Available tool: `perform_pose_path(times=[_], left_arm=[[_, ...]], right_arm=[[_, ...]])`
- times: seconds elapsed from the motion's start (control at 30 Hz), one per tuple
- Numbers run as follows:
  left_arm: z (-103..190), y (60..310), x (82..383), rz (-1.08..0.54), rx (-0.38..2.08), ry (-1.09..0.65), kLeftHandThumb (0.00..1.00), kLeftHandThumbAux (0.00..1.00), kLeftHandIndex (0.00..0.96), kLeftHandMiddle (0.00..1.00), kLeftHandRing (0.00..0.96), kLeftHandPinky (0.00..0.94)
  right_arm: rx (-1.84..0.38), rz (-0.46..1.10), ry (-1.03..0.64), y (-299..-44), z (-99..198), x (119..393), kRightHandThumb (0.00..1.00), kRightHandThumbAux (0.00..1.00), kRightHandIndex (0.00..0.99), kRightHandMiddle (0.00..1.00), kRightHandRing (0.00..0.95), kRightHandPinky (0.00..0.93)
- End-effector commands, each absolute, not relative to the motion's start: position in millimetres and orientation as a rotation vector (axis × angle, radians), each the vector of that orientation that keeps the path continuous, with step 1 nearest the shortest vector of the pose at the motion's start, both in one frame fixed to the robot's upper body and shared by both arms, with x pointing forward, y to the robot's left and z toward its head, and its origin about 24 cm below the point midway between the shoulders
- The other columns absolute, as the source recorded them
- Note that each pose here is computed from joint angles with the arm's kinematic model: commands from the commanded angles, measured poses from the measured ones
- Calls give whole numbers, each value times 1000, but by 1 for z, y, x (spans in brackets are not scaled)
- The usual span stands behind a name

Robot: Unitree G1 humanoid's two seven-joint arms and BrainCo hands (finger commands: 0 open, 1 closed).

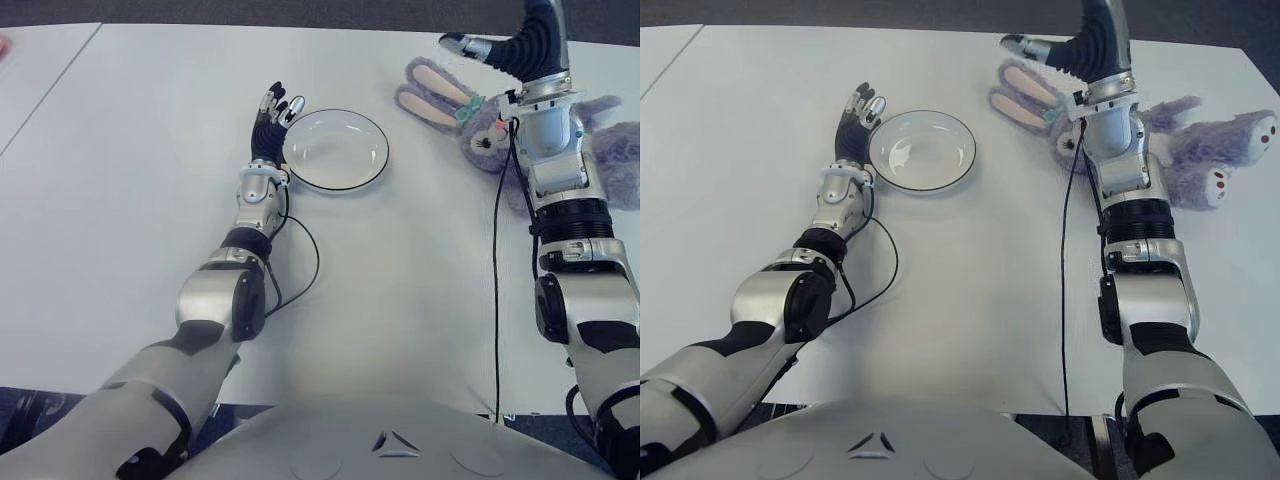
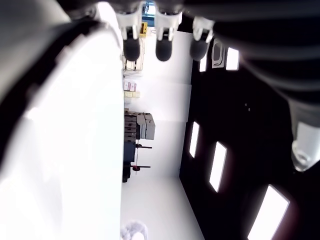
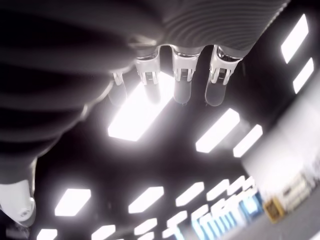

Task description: Put the doll into the plate.

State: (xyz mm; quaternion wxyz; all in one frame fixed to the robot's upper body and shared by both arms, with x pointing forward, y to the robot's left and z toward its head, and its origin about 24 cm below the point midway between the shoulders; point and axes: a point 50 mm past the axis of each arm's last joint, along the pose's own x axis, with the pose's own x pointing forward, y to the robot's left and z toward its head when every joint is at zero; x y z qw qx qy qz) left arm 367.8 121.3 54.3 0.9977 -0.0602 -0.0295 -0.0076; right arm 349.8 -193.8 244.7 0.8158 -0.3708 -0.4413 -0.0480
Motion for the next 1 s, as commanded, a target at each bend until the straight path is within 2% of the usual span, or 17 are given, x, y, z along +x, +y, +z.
perform_pose_path(times=[0.03,0.5,0.67,1.0], left_arm=[[-74,122,281,29,-158,512,0,470,0,0,0,0],[-73,120,281,34,-157,510,0,483,0,0,0,3],[-74,119,280,32,-157,511,0,482,0,0,0,4],[-74,118,280,24,-149,512,0,483,0,0,0,5]], right_arm=[[-764,-174,-978,-186,255,354,68,521,48,0,0,14],[-819,-239,-1009,-200,294,362,124,546,85,0,3,61],[-858,-270,-947,-218,306,367,136,567,95,0,0,65],[-1012,-318,-688,-282,289,365,144,590,92,0,0,4]])
